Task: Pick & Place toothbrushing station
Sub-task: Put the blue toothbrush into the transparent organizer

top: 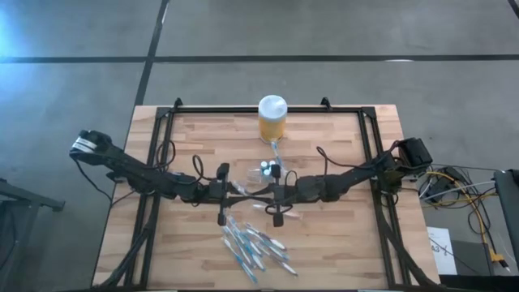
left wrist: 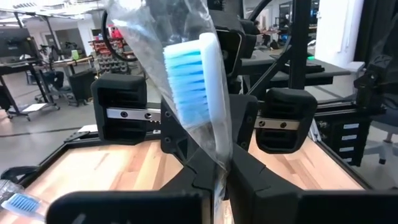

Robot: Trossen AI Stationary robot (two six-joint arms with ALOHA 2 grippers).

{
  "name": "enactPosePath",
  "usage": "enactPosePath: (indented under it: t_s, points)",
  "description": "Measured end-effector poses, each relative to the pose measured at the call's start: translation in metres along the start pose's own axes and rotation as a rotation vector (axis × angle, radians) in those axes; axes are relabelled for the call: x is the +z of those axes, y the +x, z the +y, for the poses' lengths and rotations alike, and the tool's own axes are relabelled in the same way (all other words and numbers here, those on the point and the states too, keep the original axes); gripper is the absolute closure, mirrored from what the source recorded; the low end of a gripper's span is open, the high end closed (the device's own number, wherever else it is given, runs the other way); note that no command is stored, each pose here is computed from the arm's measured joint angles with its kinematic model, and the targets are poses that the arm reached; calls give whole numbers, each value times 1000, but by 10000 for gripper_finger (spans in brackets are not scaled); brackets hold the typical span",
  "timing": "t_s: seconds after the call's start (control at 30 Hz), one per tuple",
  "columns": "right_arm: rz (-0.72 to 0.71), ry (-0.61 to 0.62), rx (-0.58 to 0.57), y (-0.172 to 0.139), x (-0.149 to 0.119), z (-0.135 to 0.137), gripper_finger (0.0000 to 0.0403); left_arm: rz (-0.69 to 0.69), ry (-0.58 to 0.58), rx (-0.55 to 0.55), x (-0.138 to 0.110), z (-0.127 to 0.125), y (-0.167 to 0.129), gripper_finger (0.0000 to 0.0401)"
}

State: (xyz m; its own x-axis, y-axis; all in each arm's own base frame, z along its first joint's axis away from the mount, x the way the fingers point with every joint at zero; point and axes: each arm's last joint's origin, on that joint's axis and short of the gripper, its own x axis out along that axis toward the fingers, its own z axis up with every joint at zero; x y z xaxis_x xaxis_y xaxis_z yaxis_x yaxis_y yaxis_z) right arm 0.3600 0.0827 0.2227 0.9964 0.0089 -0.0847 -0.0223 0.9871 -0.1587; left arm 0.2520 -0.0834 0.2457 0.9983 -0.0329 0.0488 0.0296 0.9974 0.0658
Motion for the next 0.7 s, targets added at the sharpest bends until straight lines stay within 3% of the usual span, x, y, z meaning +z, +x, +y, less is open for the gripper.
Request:
enactPosePath:
  t_s: [0.4, 0.7]
  points:
    - [-13, -17, -9, -4, 8, -2, 285, 8, -1, -22, 7, 2, -7, 381]
    - [58, 34, -6, -24, 27, -10, 273, -60, 20, -26, 38, 8, -34, 381]
